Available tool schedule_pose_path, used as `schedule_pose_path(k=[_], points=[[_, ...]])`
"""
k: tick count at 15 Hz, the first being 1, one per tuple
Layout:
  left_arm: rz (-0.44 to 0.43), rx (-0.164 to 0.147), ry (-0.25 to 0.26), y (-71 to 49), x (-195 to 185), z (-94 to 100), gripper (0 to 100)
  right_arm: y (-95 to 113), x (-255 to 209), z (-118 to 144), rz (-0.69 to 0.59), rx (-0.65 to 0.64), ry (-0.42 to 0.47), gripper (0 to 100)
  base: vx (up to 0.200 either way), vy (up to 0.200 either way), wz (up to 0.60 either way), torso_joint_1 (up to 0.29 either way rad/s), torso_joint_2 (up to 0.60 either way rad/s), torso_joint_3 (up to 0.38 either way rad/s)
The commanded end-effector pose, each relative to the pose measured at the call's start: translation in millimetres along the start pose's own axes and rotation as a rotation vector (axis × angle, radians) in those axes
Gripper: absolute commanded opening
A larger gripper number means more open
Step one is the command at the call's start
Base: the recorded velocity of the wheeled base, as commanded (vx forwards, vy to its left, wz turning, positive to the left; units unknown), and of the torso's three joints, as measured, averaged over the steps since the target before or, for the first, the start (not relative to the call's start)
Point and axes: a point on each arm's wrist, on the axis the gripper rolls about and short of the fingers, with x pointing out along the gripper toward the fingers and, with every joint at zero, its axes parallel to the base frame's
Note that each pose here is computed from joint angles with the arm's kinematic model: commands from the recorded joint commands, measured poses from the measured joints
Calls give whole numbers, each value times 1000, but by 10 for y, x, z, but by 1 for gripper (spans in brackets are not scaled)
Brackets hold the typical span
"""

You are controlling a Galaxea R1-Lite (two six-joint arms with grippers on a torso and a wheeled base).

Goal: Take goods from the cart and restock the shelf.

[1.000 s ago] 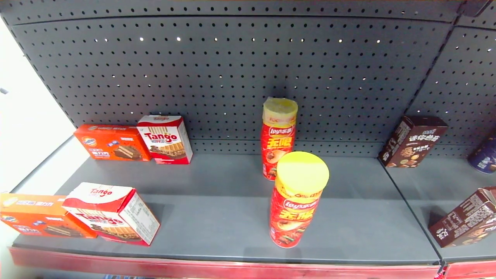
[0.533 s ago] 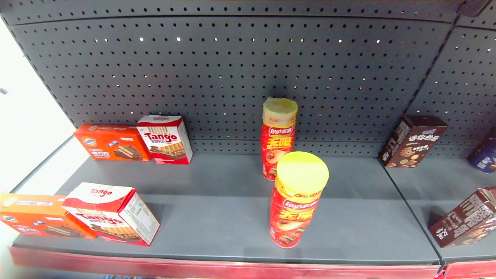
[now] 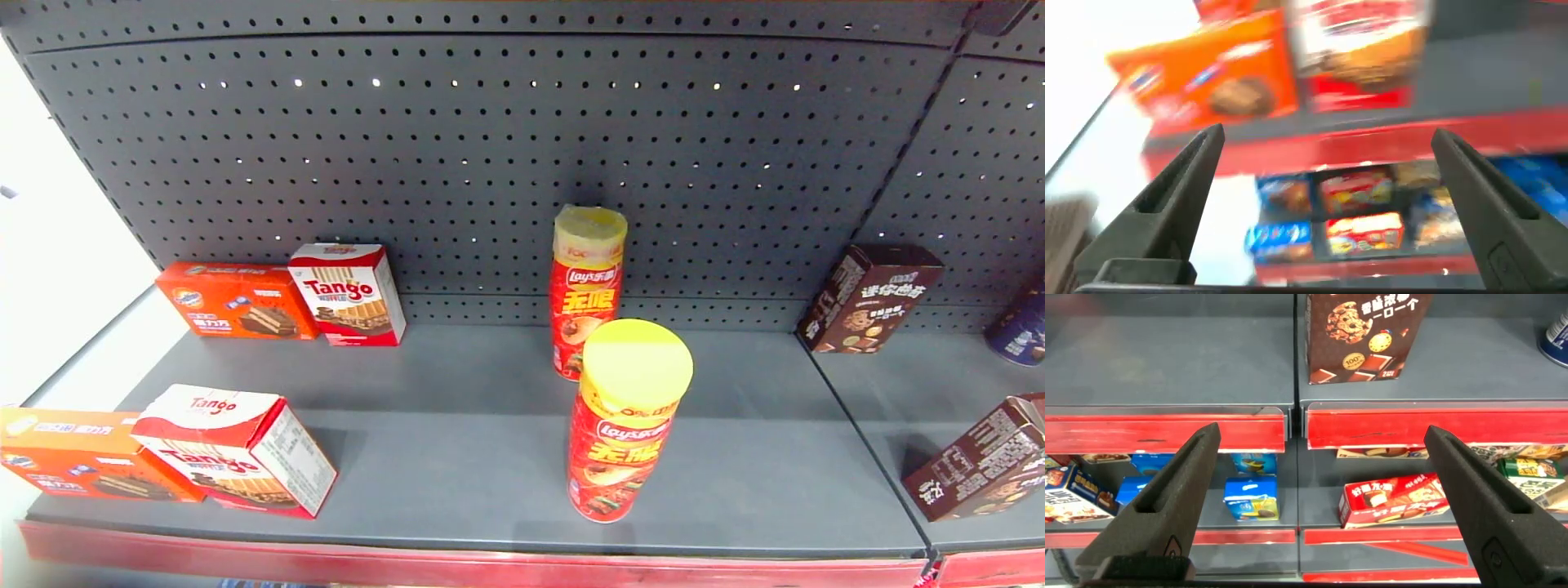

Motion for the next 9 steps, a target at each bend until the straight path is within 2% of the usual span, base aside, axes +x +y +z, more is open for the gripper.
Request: schedule_pose_path(k=[1, 2, 9], points=[[-2, -10, 32, -2, 3, -28, 100, 0, 1, 1, 0, -2, 1, 100, 0, 0, 0, 0, 0, 0], [-127, -27, 29, -29, 0, -29, 100, 0, 1, 1, 0, 0, 1, 100, 0, 0, 0, 0, 0, 0], [-124, -22, 24, -27, 0, -24, 100, 1, 2, 6, 12, -9, 2, 100, 0, 0, 0, 0, 0, 0]])
